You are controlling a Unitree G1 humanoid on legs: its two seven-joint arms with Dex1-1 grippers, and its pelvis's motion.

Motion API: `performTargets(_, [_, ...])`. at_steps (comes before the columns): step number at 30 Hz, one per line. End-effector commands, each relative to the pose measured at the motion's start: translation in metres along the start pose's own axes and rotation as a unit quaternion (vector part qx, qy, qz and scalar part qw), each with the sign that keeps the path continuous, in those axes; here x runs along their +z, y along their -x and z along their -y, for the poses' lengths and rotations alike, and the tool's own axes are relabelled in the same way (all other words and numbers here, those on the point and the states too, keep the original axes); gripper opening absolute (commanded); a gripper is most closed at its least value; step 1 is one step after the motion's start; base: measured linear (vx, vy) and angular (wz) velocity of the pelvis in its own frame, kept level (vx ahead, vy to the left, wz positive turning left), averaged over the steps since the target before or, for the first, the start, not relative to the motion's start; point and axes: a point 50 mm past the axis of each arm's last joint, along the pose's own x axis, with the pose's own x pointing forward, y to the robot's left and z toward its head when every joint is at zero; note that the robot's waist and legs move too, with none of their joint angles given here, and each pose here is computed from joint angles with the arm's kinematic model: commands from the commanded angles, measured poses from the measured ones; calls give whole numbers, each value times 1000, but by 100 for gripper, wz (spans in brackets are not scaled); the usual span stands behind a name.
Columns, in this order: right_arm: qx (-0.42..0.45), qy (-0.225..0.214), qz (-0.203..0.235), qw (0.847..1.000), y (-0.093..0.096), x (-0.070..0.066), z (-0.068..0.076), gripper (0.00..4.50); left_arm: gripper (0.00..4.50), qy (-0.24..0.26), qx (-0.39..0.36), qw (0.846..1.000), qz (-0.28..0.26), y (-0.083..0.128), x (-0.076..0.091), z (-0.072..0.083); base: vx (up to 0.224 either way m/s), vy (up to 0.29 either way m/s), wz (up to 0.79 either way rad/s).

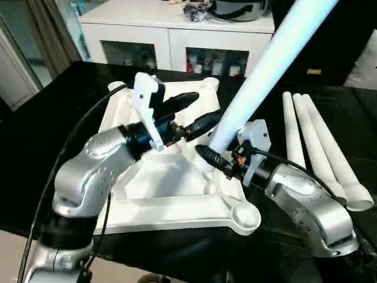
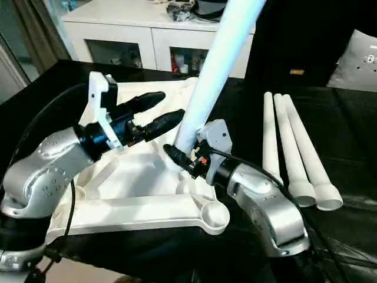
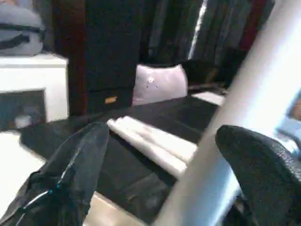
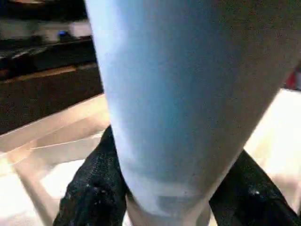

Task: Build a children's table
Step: Pick table leg

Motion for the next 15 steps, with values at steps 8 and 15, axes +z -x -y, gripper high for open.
performTargets(8, [-97, -58, 5, 994, 24, -1, 9, 190, 440, -56, 140, 982, -113, 54, -41, -9, 0, 0, 0])
performTargets(15, [-199, -31, 20, 979, 27, 9, 25, 190, 440, -24, 242, 967, -76, 50, -47, -14, 0, 0, 0])
